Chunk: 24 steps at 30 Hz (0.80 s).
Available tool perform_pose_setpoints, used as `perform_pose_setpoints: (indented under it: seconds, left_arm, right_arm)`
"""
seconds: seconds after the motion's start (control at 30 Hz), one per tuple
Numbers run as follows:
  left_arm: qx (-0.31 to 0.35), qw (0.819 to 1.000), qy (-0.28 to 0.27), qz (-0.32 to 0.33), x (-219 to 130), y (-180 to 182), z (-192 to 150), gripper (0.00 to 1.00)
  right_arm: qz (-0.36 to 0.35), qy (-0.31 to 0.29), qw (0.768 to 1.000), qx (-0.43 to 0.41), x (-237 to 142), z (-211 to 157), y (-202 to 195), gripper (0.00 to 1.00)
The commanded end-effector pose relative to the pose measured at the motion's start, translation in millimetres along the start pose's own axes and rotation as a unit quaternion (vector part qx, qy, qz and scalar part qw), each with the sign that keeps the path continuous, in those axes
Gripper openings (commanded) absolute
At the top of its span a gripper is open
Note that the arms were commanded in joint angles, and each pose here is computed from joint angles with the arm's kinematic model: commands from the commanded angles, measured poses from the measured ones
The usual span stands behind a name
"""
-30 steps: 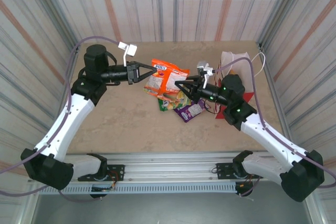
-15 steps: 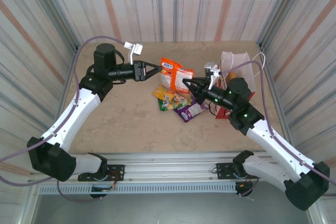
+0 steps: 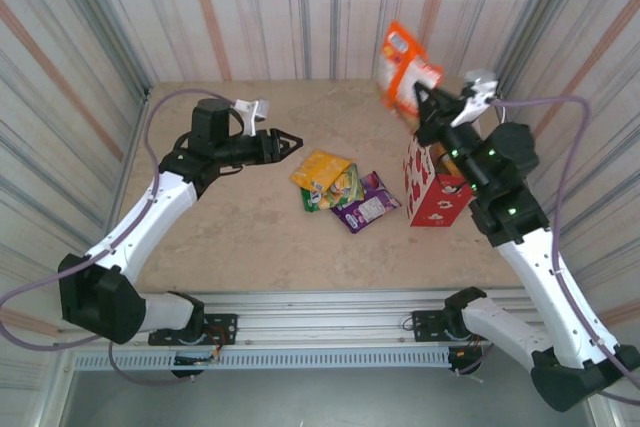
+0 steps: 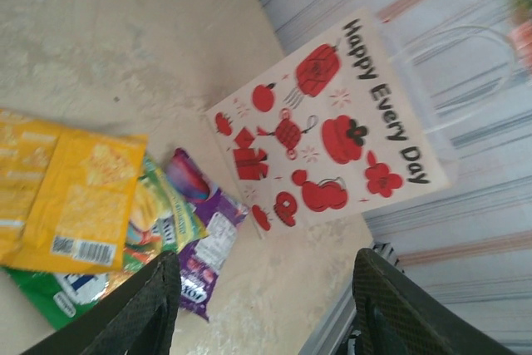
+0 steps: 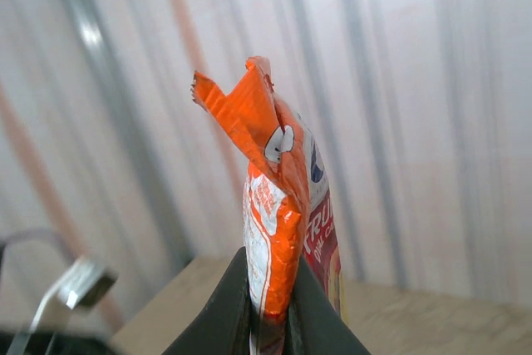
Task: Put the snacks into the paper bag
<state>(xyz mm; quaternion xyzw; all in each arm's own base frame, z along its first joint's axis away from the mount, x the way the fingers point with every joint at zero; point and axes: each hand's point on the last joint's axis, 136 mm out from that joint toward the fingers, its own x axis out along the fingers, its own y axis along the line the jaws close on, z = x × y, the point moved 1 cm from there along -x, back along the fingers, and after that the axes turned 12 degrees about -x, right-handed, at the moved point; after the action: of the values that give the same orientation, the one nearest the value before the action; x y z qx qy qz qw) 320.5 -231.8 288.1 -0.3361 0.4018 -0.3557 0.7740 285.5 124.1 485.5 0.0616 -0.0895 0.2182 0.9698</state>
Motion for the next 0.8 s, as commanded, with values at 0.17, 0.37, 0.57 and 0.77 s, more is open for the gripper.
perform_pose_setpoints:
  seconds: [0.17,0.37,0.57,0.77]
  left_arm:
    - [-0.029,0.999,0.021,0.040,14.0,30.4,-8.9,0.57]
    - [-0.053,0.996,0.033,0.063,24.9,47.4,-13.4,0.57]
    - [-0.081,0.992,0.060,0.082,38.3,66.8,-23.8,0.56]
    - [-0.094,0.989,0.074,0.088,44.4,74.2,-31.5,0.56]
  right_arm:
    - [-0.181,-0.022,0.983,-0.029,-18.7,48.1,-81.4,0.00]
    - [-0.241,0.057,0.969,-0.013,-40.5,1.0,-117.0,0.00]
    - [-0.231,0.129,0.964,0.015,-52.9,-63.9,-118.8,0.00]
    - [-0.224,0.163,0.960,0.033,-52.4,-97.7,-121.6,0.00]
